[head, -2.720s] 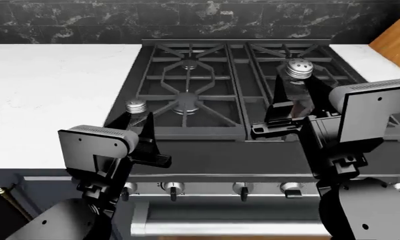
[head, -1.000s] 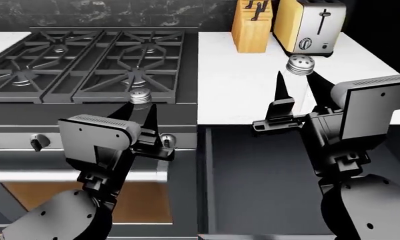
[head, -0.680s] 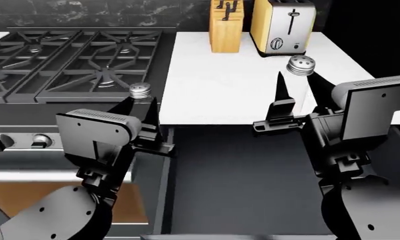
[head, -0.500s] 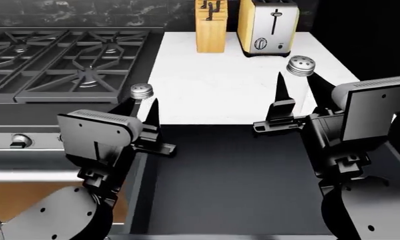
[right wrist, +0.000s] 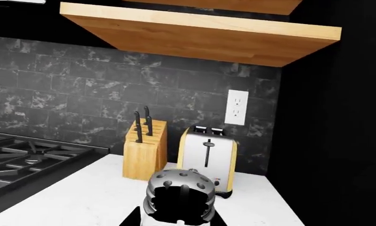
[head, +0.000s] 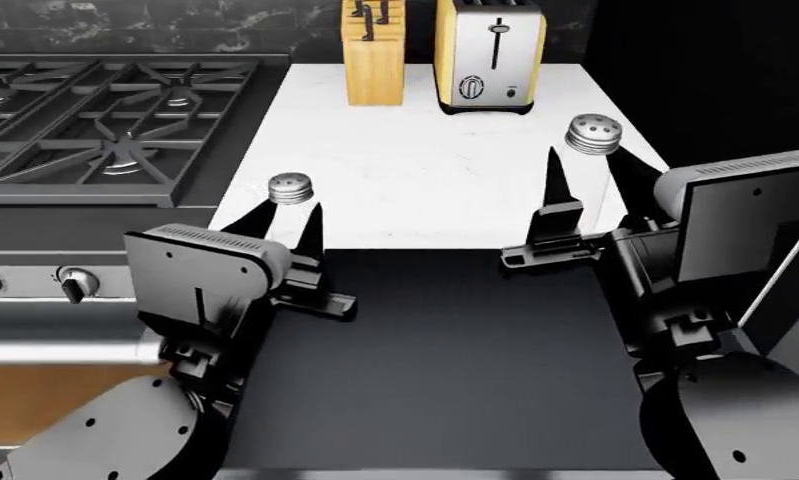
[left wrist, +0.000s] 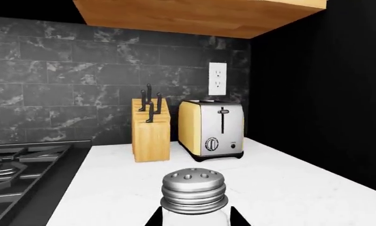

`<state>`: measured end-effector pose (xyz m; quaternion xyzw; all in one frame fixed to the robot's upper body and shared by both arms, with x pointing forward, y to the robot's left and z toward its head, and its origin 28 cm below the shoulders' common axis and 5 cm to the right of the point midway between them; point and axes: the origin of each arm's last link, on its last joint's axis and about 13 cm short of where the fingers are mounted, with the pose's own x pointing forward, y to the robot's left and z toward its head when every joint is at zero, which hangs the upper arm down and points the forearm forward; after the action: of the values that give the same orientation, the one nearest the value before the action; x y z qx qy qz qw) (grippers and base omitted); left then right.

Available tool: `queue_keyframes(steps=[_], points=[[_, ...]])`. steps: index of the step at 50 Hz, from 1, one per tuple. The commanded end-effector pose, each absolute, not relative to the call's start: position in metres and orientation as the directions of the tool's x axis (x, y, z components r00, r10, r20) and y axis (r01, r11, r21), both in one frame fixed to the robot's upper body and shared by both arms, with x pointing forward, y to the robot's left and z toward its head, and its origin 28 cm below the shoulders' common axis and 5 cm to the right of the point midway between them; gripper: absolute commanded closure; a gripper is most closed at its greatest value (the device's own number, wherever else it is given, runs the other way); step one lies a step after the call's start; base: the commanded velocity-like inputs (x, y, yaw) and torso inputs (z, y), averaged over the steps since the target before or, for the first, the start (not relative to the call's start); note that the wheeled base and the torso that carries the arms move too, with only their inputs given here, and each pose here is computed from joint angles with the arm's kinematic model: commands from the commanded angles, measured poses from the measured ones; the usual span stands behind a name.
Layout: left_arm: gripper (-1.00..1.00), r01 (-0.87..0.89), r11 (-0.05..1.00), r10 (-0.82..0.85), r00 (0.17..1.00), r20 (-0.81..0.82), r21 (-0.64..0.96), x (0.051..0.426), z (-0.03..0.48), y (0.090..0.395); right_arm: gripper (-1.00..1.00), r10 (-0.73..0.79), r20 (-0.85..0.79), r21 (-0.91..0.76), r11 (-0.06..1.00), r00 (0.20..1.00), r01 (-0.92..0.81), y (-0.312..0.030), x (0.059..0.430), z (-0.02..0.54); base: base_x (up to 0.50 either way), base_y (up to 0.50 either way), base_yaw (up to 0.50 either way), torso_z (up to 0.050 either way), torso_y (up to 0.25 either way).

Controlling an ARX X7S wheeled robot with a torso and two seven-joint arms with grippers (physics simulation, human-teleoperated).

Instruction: Pick and place the shaker into the drawer. Then close the cabinet.

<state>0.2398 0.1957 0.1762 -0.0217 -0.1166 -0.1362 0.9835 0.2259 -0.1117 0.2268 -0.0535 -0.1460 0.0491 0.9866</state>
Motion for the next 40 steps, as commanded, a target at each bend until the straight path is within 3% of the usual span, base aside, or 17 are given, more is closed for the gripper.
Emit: queue_keyframes(steps=[1,7,16,27,40], points=[[1.0,0.357,0.934,-0.352,0.912,0.21,0.014,0.236,0.183,0.196,1.0,0.142,0.247,-0.171,0.98,0.959,-0.101,-0.111,0.223,0.233,0.0,0.0,0.0,0.0,0.0],[1.0,0.511,0.85,-0.519,0.854,0.039,0.13,0.232,0.188,0.193,1.0,0.136,0.267,-0.184,0.979,0.954,-0.088,-0.111,0.22,0.245,0.0,0.0,0.0,0.0,0.0],[1.0,0.633,0.743,-0.628,0.772,-0.101,0.218,0.231,0.187,0.184,1.0,0.12,0.292,-0.179,0.981,0.949,-0.069,-0.113,0.217,0.251,0.0,0.0,0.0,0.0,0.0],[1.0,0.654,0.711,-0.585,0.754,-0.3,0.258,0.252,0.182,0.179,1.0,0.108,0.301,-0.132,0.989,0.947,-0.071,-0.116,0.215,0.249,0.0,0.0,0.0,0.0,0.0],[1.0,0.667,0.666,-0.56,0.743,-0.366,0.335,0.276,0.151,0.166,1.0,0.104,0.303,-0.121,0.99,0.947,-0.07,-0.117,0.211,0.247,0.0,0.0,0.0,0.0,0.0]])
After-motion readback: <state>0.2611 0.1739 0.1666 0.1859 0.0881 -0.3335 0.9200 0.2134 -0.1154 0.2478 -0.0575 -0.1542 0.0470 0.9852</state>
